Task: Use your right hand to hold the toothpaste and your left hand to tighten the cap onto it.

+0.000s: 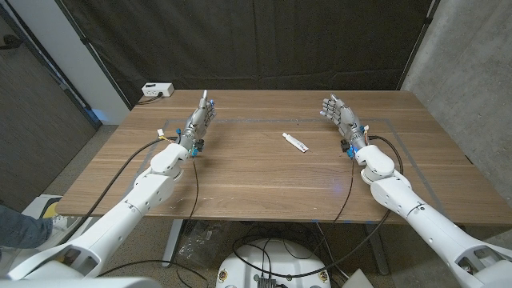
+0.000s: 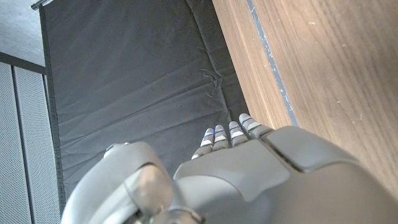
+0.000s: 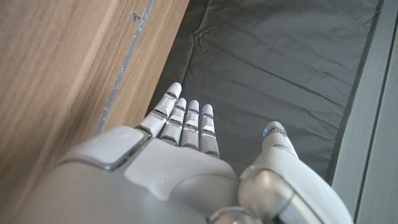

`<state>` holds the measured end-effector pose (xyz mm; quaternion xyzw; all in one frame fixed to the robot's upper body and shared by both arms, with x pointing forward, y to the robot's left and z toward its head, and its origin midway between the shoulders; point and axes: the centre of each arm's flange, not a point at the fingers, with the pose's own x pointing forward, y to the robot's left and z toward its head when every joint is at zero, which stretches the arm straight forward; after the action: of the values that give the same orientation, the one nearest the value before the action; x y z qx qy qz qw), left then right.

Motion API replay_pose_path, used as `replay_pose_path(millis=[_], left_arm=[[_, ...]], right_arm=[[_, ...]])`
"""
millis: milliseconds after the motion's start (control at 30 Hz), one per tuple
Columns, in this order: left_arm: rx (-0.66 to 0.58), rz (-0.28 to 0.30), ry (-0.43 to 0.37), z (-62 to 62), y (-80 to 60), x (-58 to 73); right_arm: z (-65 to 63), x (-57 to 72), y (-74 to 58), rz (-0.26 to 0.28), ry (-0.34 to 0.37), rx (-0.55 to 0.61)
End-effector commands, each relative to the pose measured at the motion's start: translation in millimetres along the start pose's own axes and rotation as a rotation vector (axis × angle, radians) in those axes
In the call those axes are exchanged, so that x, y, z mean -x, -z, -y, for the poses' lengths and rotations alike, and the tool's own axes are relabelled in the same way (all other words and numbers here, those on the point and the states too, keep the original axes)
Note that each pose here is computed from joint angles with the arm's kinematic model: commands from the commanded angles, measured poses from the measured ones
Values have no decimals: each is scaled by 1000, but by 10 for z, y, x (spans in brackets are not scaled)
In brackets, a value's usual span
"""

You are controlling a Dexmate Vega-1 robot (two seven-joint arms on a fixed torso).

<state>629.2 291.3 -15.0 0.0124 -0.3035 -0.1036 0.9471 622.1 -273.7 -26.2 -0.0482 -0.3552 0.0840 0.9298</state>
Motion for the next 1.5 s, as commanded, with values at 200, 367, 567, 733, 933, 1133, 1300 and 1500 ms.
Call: replay_pose_path(millis=[200, 367, 567, 733, 933, 1133, 1300, 1500], left_arm=[[-58, 25, 52, -50, -69, 108], [-77, 35, 77, -63, -92, 103], [-90, 44, 42, -68, -127, 142], [-96, 37, 44, -64, -118, 141], [-131, 25, 109, -4, -123, 130], [-126, 37, 89, 4, -124, 191], [-138, 62, 83, 37, -159, 246], [-145, 101, 78, 83, -200, 280]], right_arm=[[-254, 440, -179, 146, 122, 264], [-393, 533, -249, 200, 180, 391], [-595, 594, -356, 259, 186, 545], [-687, 620, -396, 281, 178, 580], [-789, 624, -425, 288, 151, 649], [-826, 586, -435, 264, 117, 678], [-862, 593, -546, 235, 125, 761], [-944, 589, -628, 235, 127, 851]])
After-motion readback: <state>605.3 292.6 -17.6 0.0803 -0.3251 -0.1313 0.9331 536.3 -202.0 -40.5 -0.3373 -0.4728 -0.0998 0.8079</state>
